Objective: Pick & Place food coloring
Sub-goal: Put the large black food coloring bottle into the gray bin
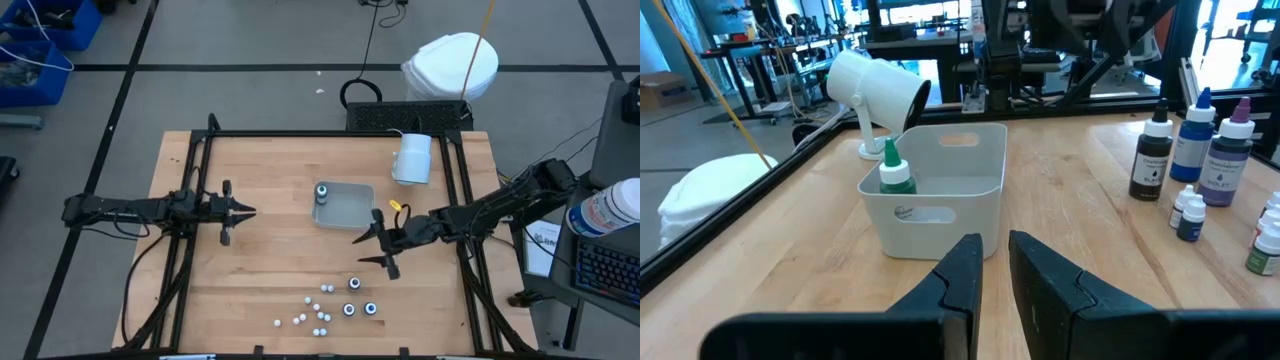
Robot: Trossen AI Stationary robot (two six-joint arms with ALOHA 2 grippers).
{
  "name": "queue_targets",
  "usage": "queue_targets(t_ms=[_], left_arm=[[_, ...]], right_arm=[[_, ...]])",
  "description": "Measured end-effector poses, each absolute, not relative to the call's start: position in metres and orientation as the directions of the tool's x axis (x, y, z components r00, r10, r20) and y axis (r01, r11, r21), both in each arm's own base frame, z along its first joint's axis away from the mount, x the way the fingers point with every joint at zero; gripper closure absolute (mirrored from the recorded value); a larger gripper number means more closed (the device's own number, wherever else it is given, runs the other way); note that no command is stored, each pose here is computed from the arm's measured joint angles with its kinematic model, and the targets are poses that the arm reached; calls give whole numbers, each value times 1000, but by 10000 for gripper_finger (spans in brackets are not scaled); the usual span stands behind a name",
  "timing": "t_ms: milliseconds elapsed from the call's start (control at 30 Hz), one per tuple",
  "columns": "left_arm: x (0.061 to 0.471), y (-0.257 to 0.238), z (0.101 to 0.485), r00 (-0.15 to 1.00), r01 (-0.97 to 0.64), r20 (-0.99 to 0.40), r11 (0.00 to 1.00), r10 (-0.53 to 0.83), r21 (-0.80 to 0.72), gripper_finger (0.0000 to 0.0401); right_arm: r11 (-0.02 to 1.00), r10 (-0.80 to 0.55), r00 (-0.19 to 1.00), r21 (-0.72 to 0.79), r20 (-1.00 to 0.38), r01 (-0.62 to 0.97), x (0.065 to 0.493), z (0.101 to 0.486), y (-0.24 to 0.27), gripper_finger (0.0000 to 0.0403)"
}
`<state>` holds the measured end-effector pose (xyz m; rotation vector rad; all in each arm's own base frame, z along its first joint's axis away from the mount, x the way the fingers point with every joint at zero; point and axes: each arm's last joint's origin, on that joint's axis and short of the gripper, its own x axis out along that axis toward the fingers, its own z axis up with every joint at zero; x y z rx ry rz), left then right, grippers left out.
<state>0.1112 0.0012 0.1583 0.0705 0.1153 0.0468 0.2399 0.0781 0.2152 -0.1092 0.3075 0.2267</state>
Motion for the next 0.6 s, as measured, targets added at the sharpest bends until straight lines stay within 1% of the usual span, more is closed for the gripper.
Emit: queue_targets(t_ms=[133, 267, 467, 600], left_arm=[[111, 1, 158, 992, -43, -113, 996, 51, 73, 339], [111, 1, 158, 992, -43, -113, 996, 51, 73, 339], [111, 1, 158, 992, -43, -113, 996, 51, 72, 339], [111, 1, 158, 992, -44, -113, 997, 51, 60, 338]], right_arm=[[969, 212, 945, -72, -250, -236, 229, 197, 75, 191], [972, 223, 952, -28, -209, -234, 224, 191, 75, 190], [958, 278, 935, -7, -222, -287, 231, 186, 92, 190], [956, 282, 930, -10, -234, -292, 240, 181, 98, 190]])
